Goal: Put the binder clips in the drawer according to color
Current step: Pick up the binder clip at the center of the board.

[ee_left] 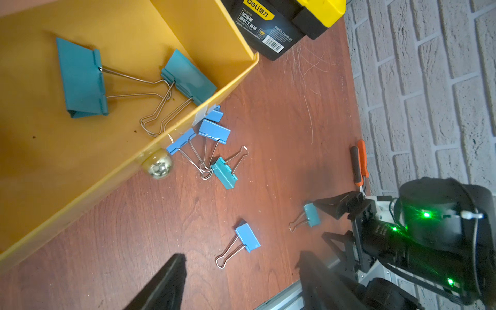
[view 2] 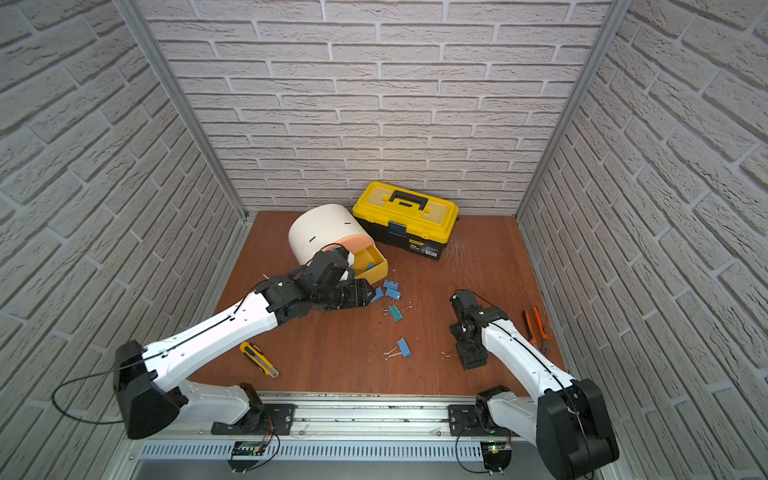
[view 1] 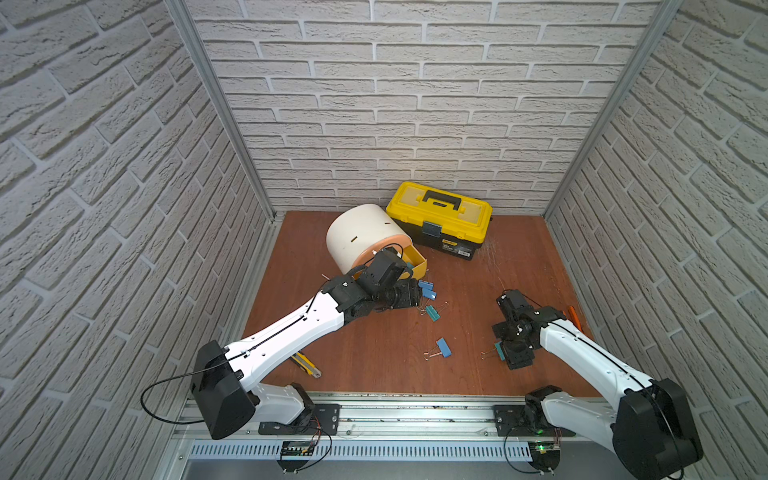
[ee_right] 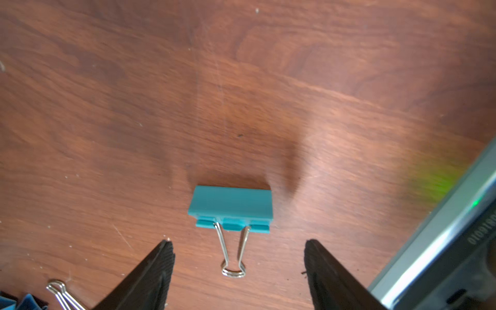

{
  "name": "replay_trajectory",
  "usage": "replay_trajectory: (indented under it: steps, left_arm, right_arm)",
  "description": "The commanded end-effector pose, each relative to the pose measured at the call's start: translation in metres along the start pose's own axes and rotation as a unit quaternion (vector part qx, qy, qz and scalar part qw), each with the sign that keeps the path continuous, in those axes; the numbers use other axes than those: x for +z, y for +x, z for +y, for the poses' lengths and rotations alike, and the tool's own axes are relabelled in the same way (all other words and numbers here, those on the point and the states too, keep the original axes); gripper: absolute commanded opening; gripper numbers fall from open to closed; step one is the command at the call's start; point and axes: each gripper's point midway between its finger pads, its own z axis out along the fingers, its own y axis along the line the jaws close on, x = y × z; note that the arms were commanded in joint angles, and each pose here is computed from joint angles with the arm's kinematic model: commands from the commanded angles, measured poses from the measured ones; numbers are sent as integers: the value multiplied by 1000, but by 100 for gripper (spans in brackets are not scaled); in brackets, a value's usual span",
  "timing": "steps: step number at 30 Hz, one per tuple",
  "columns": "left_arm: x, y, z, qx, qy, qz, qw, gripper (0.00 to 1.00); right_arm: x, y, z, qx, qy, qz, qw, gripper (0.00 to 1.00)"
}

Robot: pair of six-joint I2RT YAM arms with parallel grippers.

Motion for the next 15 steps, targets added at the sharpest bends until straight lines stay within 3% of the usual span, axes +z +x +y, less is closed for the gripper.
replay_trajectory:
  steps: [1, 15]
  left_arm:
    - [-4, -15, -14, 6, 25, -19, 999, 71]
    - [-7, -21, -8, 0, 18, -24, 1000, 71]
  right_arm:
    - [-2, 0, 10, 0, -4, 9, 1000, 80]
    - [6, -4, 8, 0, 48, 15, 999, 81]
